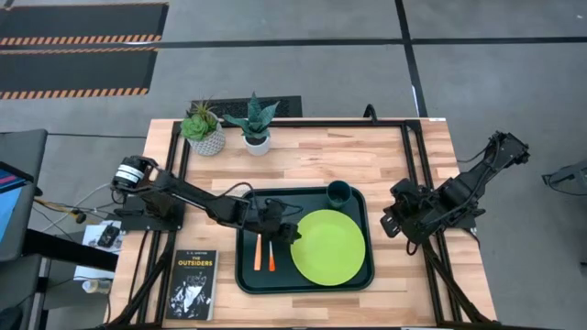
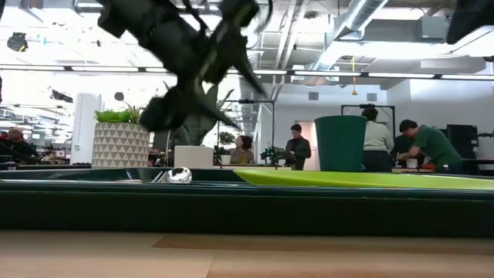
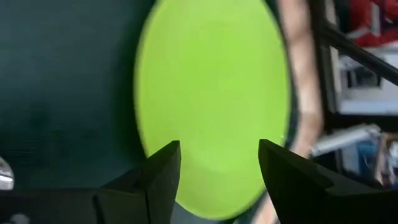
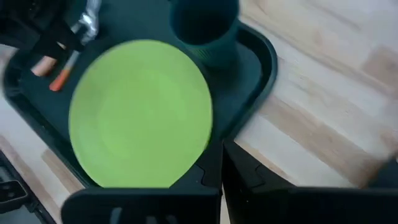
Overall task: Pick and place plate/cup/fork/spoon on tray
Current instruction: Return to Home Position
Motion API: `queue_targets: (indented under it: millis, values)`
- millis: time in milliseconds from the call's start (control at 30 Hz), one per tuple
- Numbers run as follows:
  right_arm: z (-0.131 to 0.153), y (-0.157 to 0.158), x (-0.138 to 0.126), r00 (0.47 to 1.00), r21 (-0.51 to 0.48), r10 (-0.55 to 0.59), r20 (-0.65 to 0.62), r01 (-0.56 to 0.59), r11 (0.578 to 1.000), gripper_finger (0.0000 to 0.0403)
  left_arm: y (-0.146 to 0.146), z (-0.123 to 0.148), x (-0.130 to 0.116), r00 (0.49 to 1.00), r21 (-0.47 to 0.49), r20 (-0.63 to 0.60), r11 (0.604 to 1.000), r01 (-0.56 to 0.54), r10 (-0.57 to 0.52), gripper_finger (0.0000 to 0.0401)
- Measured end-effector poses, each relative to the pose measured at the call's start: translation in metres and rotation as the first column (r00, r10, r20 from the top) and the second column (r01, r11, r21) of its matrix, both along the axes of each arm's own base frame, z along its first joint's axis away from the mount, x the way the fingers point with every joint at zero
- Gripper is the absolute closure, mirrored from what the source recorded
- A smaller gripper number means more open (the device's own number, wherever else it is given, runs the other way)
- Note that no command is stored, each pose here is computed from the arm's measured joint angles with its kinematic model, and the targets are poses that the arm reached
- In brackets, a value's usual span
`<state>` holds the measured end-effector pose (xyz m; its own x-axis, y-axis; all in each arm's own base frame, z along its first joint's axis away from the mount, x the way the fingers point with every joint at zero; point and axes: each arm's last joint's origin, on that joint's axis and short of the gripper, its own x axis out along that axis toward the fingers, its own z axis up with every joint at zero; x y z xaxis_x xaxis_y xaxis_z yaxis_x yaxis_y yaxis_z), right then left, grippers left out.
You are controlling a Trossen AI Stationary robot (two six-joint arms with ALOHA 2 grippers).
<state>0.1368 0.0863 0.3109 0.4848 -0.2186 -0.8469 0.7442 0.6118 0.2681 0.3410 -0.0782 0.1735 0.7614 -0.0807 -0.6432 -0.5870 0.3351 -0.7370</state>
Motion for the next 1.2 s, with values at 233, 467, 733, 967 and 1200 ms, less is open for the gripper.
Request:
queue_targets:
  millis: [233, 467, 733, 967, 1200]
  values:
    - [0.012, 0.009, 0.018, 0.964, -0.136, 0.147, 0.222, -0.119, 0.983, 0.0378, 0.001, 0.063, -0.020, 0.977, 0.082, 0.206, 0.996, 0.046, -0.062, 0.0199]
    - [0.059, 0.004, 0.034, 0.867, -0.388, 0.368, 0.335, -0.228, 0.893, 0.0382, 0.015, 0.149, -0.069, 0.861, 0.245, 0.488, 0.969, 0.021, -0.142, 0.0199]
    - [0.120, -0.027, 0.025, 0.856, -0.623, 0.402, 0.325, -0.125, 0.772, 0.0379, 0.035, 0.218, -0.147, 0.674, 0.312, 0.718, 0.946, -0.089, -0.174, 0.0199]
    - [0.150, -0.055, 0.006, 0.852, -0.647, 0.387, 0.353, -0.076, 0.759, 0.0387, 0.046, 0.252, -0.211, 0.399, 0.595, 0.757, 0.798, -0.093, -0.518, 0.0199]
    - [0.170, -0.081, -0.020, 0.814, -0.656, 0.427, 0.394, -0.077, 0.751, 0.0381, 0.063, 0.262, -0.275, 0.268, 0.674, 0.737, 0.706, -0.217, -0.621, 0.0199]
